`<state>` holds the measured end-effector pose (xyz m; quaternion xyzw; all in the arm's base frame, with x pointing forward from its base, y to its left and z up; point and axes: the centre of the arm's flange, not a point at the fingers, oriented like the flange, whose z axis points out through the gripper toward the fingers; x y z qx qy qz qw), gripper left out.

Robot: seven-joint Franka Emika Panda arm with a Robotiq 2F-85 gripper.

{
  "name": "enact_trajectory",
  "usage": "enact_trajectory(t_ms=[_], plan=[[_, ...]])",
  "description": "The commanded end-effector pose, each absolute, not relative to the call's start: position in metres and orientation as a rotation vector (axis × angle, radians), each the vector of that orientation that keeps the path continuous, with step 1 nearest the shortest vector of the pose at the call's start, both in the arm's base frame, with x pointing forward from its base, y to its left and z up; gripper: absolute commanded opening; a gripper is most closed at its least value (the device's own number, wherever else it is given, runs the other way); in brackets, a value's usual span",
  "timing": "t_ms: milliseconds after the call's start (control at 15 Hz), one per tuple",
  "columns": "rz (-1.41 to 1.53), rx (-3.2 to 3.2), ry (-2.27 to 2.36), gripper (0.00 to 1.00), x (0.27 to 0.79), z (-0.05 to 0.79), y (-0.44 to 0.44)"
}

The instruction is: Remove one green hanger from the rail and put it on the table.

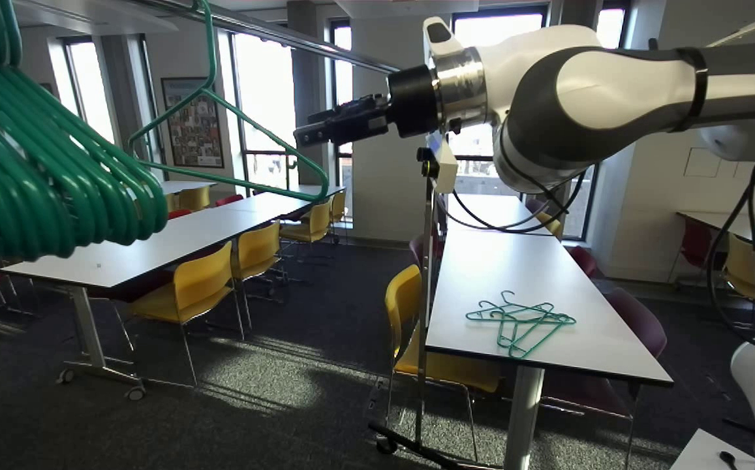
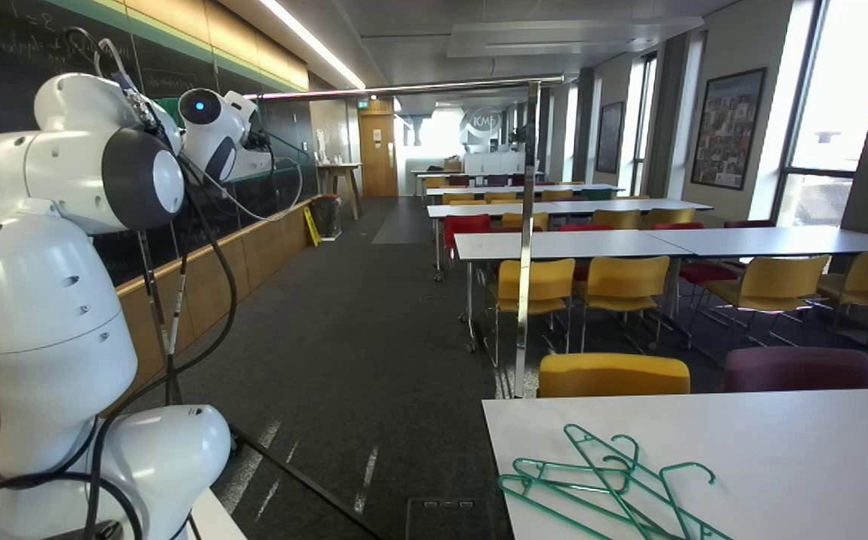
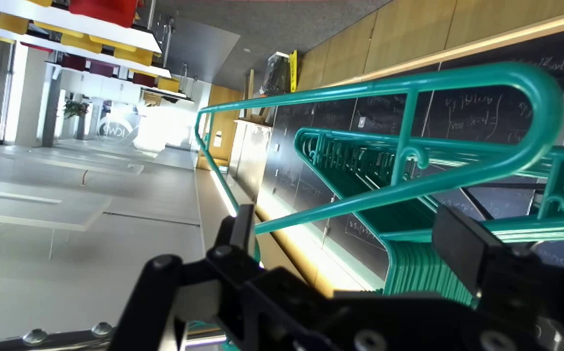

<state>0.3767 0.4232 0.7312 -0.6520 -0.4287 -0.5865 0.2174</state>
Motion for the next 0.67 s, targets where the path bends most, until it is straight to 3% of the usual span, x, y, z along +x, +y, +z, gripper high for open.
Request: enact_trajectory(t_ms=[0,600], plan=[[-1.59,-1.788,-1.269,1.0,0.3737,0.7376,0.4197],[-1.597,-1.819,-1.295,1.0,0.3751,0.74,0.4165]])
